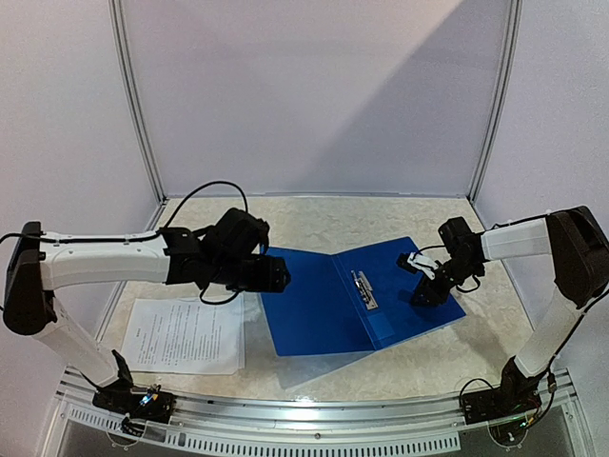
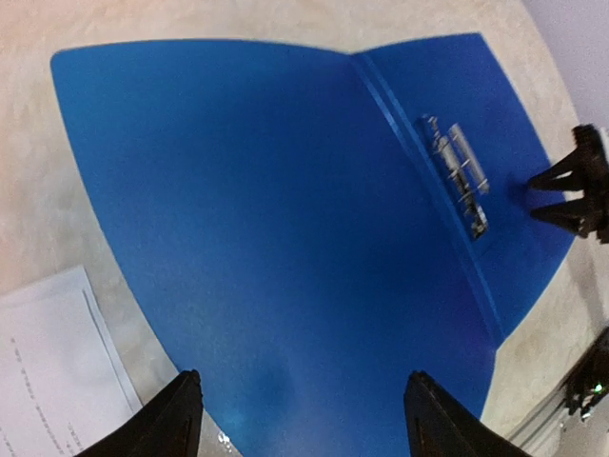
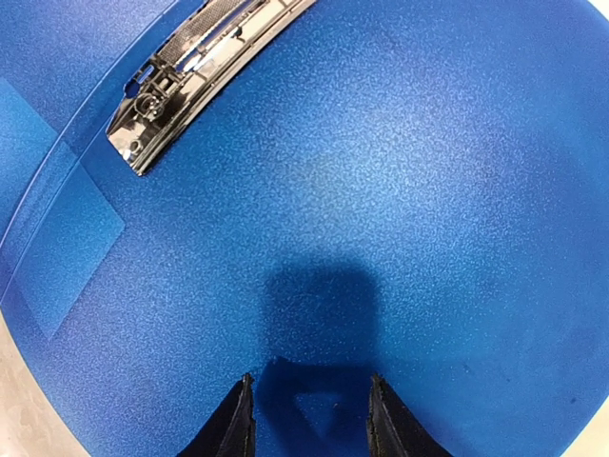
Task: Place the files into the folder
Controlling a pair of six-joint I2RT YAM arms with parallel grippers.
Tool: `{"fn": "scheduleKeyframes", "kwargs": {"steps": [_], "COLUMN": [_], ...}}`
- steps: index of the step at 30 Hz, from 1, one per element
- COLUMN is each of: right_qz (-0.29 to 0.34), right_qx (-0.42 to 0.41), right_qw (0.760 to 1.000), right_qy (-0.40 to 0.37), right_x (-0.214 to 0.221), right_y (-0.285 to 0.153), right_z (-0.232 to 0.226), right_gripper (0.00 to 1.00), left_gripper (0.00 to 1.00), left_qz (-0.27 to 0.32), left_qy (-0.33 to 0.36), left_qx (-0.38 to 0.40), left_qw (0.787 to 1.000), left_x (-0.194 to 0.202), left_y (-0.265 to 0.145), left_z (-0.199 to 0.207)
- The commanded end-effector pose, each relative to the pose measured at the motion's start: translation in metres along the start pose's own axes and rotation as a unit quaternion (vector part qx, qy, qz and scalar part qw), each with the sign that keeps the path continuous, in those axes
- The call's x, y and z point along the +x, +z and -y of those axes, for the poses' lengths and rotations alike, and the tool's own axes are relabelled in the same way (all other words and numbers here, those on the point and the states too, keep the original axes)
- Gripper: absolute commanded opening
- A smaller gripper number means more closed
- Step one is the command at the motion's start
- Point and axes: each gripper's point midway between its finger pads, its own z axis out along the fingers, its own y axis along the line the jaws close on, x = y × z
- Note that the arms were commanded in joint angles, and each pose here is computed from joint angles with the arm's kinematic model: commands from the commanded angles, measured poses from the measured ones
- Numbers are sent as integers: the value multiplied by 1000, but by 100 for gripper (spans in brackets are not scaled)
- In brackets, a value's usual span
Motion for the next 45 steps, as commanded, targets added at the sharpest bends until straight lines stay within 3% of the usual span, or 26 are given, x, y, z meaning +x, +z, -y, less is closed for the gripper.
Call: {"fn": "scheduleKeyframes", "kwargs": {"steps": [1, 11, 21, 32, 45], "right_qz": [-78, -80, -82, -84, -84], "right_qx": [-45, -47, -48, -45, -47], "right_qw": [995, 995, 995, 995, 995], "right_qy": [36, 37, 40, 40, 40], "right_x": [44, 45, 47, 47, 47], "right_y": [11, 12, 13, 12, 13], "right_z": [-25, -26, -26, -25, -26], "right_gripper": [40, 40, 40, 40, 40], "left_gripper": [73, 63, 66, 61, 59], "left_qz": [-43, -54, -11, -36, -44], "left_qy": [-73, -90, -99, -87, -103], "left_qx": [37, 48, 40, 38, 26], "left_qw": [996, 993, 994, 995, 993], "left_x": [32, 42, 28, 40, 48], "left_y": [9, 13, -29, 1, -3], "left_z": [-1, -1, -8, -2, -14]}}
